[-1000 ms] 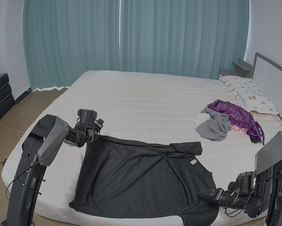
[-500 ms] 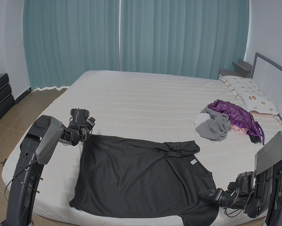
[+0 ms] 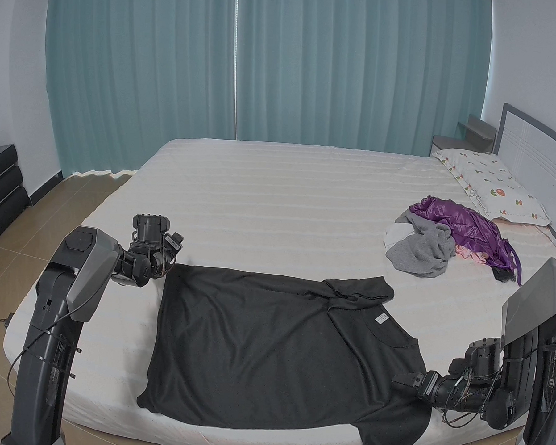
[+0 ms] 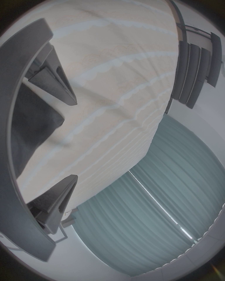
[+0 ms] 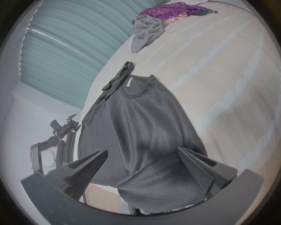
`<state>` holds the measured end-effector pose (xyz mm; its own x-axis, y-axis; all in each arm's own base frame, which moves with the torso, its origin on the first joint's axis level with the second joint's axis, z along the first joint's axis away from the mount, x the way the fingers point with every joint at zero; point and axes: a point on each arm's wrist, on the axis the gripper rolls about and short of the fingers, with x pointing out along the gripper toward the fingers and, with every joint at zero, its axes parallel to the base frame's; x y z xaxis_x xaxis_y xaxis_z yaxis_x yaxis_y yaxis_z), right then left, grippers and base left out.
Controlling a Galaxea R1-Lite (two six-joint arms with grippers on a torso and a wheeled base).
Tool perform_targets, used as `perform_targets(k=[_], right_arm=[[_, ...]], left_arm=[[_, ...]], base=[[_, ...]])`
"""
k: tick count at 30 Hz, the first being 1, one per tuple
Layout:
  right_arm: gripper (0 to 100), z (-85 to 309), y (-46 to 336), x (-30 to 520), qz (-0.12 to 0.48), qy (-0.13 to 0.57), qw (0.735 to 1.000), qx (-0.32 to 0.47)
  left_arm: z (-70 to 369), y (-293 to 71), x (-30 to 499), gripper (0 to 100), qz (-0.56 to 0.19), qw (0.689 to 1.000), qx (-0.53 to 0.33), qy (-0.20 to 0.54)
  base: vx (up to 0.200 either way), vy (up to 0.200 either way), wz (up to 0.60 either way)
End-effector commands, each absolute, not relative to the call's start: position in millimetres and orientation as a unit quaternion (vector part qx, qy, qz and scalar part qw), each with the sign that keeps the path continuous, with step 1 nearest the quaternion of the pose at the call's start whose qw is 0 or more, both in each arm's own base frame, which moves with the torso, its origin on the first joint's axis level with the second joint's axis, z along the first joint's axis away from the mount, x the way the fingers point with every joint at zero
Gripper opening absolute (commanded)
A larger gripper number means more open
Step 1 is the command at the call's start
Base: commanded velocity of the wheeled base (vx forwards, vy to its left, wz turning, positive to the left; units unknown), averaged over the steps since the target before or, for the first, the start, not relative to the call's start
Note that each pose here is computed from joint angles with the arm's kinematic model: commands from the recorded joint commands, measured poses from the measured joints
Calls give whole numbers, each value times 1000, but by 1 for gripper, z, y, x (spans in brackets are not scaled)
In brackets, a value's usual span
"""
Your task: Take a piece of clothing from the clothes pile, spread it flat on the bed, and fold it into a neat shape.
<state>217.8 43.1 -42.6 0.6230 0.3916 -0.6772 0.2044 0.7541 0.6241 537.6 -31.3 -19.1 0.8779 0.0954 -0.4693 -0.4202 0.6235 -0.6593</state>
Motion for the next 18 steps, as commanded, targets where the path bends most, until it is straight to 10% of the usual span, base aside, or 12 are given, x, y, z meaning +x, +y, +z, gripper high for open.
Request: perform_targets(k=[1, 6, 7, 18], right_arm=[[100, -42, 43, 219, 59, 425, 834, 347], [100, -42, 43, 219, 59, 426, 834, 347], [100, -42, 43, 219, 59, 426, 834, 347], [100, -42, 44, 220, 60, 423, 835, 347]], left_arm=[[-29, -35, 536, 100, 146, 880, -398, 215], [-37, -37, 534, 100, 143, 880, -386, 239], [-38, -36, 533, 0, 144, 879, -385, 241], [-38, -37, 536, 0, 148, 881, -382, 238]], base=[[0, 0, 0], [0, 0, 0], [0, 0, 0], [0, 0, 0]])
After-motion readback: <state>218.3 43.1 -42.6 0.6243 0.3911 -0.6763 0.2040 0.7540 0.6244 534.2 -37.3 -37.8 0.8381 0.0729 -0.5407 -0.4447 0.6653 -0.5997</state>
